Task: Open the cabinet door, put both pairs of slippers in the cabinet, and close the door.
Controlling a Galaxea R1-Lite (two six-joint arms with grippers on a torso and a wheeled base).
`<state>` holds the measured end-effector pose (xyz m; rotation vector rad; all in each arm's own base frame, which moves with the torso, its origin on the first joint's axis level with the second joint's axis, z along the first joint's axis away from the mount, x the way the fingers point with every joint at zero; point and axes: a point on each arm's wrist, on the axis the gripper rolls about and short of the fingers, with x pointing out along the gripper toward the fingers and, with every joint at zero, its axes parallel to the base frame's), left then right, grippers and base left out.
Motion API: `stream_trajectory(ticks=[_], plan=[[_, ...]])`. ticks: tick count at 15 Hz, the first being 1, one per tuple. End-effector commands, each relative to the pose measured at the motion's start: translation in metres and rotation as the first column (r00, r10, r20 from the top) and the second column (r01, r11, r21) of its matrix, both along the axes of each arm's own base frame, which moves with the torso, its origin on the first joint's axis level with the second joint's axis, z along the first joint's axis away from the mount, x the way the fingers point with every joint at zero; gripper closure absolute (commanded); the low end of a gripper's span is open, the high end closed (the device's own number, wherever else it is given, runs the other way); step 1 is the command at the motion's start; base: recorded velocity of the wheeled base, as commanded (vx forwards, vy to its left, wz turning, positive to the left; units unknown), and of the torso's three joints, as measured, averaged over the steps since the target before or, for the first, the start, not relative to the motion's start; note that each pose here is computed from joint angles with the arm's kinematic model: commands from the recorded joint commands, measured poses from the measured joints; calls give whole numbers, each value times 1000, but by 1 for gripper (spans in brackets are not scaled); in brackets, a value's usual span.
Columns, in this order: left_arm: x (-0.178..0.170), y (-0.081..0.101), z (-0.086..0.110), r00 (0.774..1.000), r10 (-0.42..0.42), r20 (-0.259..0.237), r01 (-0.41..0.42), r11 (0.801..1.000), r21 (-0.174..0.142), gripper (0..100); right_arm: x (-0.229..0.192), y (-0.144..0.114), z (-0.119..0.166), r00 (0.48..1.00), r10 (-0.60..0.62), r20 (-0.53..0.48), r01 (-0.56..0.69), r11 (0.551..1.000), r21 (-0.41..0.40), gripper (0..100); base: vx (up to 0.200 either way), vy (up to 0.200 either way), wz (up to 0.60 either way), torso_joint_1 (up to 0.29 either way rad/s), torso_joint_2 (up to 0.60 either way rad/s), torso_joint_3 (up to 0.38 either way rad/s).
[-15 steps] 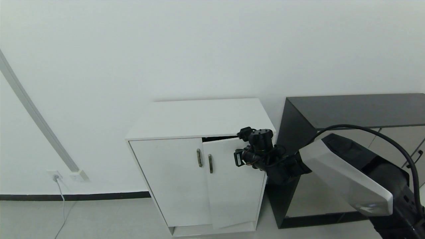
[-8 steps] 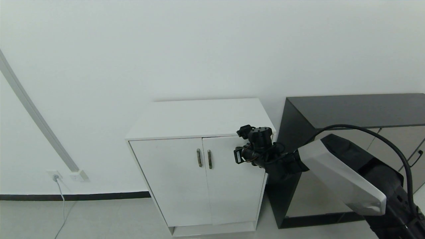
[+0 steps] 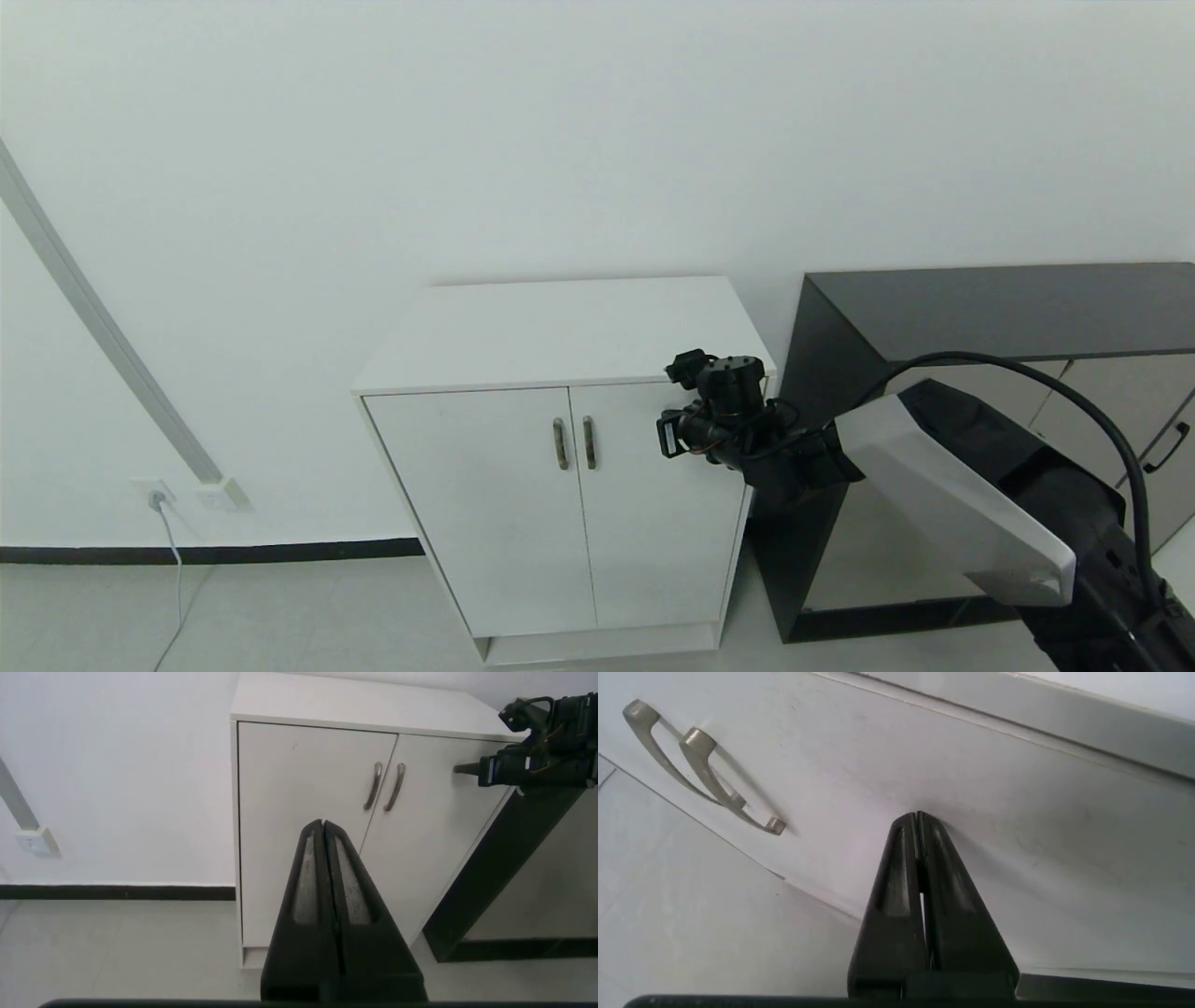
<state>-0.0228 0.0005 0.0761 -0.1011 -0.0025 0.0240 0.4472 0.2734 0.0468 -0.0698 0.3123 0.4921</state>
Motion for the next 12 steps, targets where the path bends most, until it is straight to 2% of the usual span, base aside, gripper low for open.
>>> stream_trajectory(ticks=[1, 8, 12], plan=[[0, 0, 0, 1000, 1, 0, -1, 1000, 0, 100, 0, 0, 0, 1000, 0, 1, 0, 1000, 1, 100, 0, 0, 0, 0, 0, 0], [0, 0, 0, 1000, 1, 0, -1, 1000, 0, 100, 0, 0, 5, 1000, -3, -1, 3, 1000, -2, 100, 0, 0, 0, 0, 0, 0], [0, 0, 0, 1000, 1, 0, -1, 1000, 0, 100, -26, -9, 31, 999, -49, 6, 49, 999, -21, 100, 0, 0, 0, 0, 0, 0]])
